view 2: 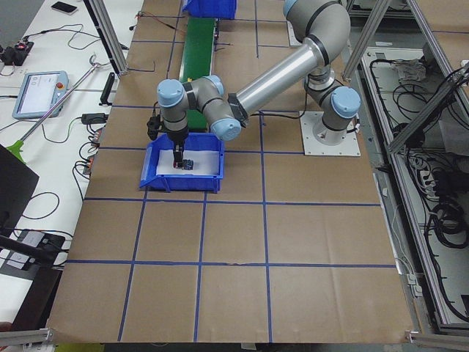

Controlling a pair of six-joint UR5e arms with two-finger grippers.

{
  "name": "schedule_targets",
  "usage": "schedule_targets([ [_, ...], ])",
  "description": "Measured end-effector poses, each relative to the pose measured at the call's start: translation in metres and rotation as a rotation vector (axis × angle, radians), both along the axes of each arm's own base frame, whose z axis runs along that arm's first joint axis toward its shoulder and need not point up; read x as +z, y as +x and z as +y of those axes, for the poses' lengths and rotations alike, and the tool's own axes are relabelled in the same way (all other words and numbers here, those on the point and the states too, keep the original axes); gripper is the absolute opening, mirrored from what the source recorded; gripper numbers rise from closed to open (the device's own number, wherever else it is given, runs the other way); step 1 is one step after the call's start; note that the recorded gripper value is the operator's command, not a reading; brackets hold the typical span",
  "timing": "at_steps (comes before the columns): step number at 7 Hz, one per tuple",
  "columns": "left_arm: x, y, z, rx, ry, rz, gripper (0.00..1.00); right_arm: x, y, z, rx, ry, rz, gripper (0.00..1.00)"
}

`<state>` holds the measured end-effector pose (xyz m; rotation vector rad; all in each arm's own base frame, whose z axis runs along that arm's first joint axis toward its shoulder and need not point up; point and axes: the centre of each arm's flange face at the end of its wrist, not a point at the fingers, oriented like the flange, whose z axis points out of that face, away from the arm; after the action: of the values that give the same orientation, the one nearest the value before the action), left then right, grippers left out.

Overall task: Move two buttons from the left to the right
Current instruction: 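Move the left gripper back into the bin over the red button, then grasp the red-capped button with the left gripper and lift it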

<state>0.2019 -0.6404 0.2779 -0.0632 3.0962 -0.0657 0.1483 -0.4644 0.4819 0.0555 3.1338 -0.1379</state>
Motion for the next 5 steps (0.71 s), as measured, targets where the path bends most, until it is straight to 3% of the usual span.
schedule_targets([
  [3,-0.053,0.005,-0.013,-0.003,0.014,0.007,0.99,0.0,0.0,0.0,0.001,-0.001,-0.001,1.0],
  [4,-0.063,0.006,-0.014,-0.004,0.022,0.011,0.78,0.001,0.0,0.0,0.001,-0.002,-0.001,1.0],
  [5,-0.069,0.006,-0.015,-0.004,0.028,0.014,0.43,0.001,0.0,0.0,0.001,-0.002,-0.002,1.0],
])
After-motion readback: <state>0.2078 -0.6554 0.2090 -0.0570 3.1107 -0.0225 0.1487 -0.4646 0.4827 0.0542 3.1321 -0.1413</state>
